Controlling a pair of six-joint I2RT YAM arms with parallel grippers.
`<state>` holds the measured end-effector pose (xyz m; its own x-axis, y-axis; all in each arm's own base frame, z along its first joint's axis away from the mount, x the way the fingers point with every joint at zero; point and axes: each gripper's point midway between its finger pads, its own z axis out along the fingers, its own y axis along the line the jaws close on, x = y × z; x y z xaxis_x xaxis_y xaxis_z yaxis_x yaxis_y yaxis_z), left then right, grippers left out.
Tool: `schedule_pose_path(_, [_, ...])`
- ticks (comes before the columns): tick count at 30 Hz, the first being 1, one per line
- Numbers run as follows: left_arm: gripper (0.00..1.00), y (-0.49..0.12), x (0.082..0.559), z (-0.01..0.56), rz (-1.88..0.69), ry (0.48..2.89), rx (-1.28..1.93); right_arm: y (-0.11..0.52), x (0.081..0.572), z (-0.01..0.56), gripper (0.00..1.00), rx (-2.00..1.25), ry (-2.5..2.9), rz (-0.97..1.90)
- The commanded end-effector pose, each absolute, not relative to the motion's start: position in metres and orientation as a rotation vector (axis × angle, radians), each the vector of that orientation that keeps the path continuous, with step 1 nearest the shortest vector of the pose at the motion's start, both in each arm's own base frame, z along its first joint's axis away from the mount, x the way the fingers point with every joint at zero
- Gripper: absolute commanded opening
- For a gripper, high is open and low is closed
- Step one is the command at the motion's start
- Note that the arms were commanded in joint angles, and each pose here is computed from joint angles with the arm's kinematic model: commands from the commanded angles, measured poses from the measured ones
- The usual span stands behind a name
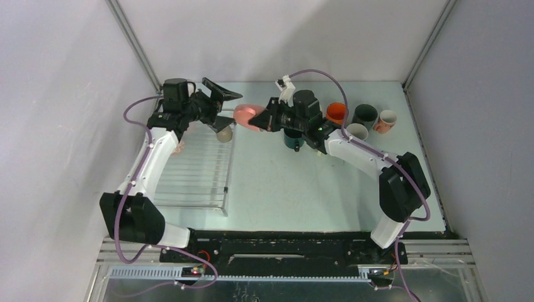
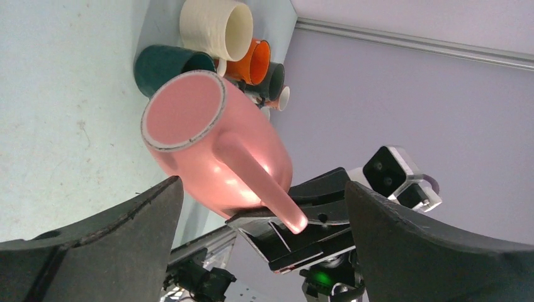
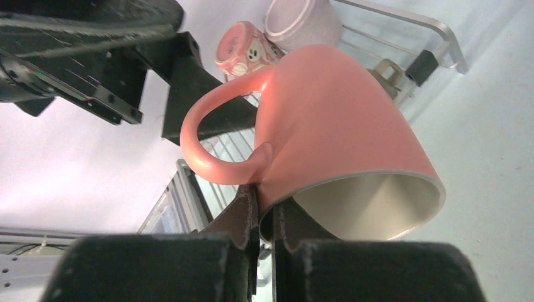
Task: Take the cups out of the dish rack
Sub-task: Place the cup at the center of the board.
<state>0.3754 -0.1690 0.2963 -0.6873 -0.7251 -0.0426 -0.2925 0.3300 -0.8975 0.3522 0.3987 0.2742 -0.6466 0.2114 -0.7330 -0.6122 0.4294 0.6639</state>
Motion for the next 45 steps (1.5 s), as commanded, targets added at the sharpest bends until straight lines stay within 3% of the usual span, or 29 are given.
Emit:
schedule_pose_path(1, [1.00, -0.161, 0.373, 0.313, -1.311, 2.111, -0.768, 0.382, 0.346, 0.345, 0.00, -0.366, 1.689, 1.260])
schedule_pose_path(13, [1.00, -0.148, 0.359, 0.324, -1.061, 2.122, -0.547, 0.282, 0.341, 0.332, 0.00, -0.202, 1.958, 0.889])
schedule_pose_path(34, [1.00, -0.258, 0.282, 0.307, -0.788, 2.245, 0.269, 0.024, 0.299, 0.286, 0.00, 0.666, 2.205, 0.233])
schedule_pose_path(45, [1.00, -0.273, 0.264, 0.292, -0.817, 2.254, 0.354, -0.038, 0.334, 0.233, 0.00, 0.919, 2.315, 0.089])
